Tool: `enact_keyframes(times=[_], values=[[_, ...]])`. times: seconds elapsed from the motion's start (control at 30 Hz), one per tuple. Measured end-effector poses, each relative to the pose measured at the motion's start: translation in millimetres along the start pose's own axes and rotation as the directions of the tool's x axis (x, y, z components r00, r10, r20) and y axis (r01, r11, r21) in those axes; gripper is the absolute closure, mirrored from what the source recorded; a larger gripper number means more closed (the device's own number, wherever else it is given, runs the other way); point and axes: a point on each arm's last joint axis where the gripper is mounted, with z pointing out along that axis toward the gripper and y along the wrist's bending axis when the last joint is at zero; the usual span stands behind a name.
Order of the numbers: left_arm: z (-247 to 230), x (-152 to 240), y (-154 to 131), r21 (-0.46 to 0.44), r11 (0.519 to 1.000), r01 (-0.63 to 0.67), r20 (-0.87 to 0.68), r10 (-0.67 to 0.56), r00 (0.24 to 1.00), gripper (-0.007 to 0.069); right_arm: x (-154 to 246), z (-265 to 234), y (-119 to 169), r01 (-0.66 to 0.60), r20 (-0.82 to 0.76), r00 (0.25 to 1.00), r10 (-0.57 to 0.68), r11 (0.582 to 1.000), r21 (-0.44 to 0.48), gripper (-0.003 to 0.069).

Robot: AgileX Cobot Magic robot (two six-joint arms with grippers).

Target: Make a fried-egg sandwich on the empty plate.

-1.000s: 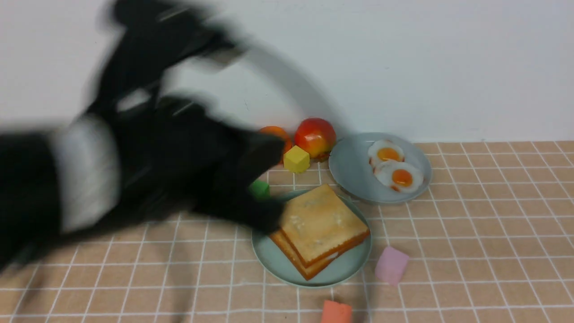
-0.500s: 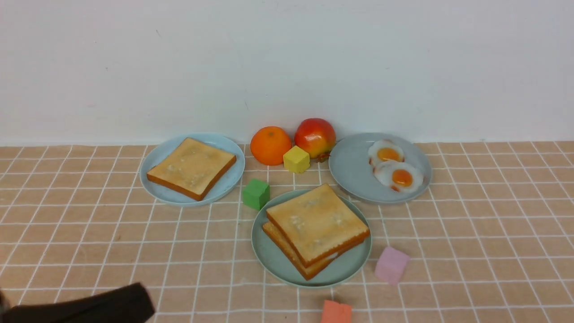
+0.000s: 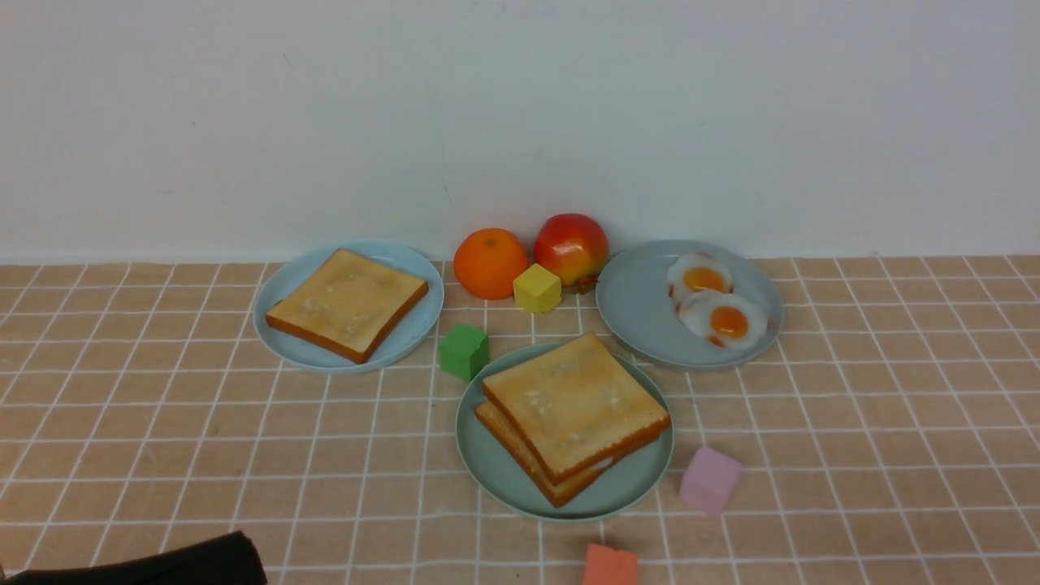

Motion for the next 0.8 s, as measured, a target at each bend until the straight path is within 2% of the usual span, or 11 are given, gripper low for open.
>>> enact_keyframes(times=[0.13,0.2,0.4,0.57,0.8], values=[[0.0,0.0,0.0,0.000,1.000,0.000,0.000,0.000,1.000,0.0638,28.4,9.6,-9.3,-0.001,-0.088,0.996,0.003,1.000,0.028,0.0659],[0.0,0.1,0.0,0.000,1.000,0.000,-0.001,0.000,1.000,0.0638,38.0,12.5,-14.3,0.045,-0.111,0.993,-0.040,0.998,0.050,0.0659],[0.0,0.6,0.4,-0.004,1.000,0.000,-0.007,0.000,1.000,0.0638,55.1,15.1,-25.6,0.132,-0.076,0.989,-0.124,0.985,0.111,0.0669],[0.0,0.6,0.4,-0.004,1.000,0.000,-0.007,0.000,1.000,0.0638,56.8,12.3,-27.5,0.137,-0.073,0.989,-0.127,0.981,0.139,0.0674],[0.0,0.9,0.4,-0.004,1.000,-0.001,-0.008,0.001,1.000,0.0638,57.4,12.2,-26.5,0.161,-0.086,0.985,-0.151,0.979,0.126,0.0674]])
